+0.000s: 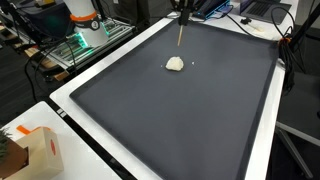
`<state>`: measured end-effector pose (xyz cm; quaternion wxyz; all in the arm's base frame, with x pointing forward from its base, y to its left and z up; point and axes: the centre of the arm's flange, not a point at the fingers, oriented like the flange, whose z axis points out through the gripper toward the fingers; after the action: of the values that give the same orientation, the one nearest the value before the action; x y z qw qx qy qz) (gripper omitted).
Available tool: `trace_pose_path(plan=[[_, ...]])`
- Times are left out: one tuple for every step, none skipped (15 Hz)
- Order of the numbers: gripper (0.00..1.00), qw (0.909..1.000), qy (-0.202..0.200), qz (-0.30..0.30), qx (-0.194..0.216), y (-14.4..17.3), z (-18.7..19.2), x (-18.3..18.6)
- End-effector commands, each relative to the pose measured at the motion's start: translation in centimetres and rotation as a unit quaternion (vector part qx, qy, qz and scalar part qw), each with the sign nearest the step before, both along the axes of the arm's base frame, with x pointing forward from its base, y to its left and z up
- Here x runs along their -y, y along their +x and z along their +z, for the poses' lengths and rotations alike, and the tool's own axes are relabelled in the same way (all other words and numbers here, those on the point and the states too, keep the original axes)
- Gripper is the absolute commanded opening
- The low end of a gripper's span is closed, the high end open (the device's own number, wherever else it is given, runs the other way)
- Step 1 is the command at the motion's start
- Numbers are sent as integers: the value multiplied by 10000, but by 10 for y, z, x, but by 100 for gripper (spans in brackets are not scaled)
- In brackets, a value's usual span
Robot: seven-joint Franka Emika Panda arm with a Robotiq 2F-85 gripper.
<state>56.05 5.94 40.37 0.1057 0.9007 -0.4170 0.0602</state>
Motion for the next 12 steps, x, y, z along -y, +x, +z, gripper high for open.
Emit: trace_pose_path(plan=[[3,9979,-585,176,-204,-9,-22,-5],[3,9969,-695,246,-280,-10,-27,-6],[3,9958,-782,325,-353,-11,-32,-6],[3,9947,-848,388,-435,-11,-37,-7],[3,9935,-895,448,-541,-12,-43,-7],[3,9922,-957,487,-634,-12,-49,-8],[3,9908,-1011,532,-725,-13,-54,-9],[3,9893,-1060,579,-820,-13,-60,-10],[3,9879,-1107,610,-902,-13,-65,-11],[3,9862,-1167,638,-981,-13,-70,-12],[3,9850,-1196,670,-1052,-14,-75,-13],[3,9836,-1237,707,-1107,-14,-79,-15]])
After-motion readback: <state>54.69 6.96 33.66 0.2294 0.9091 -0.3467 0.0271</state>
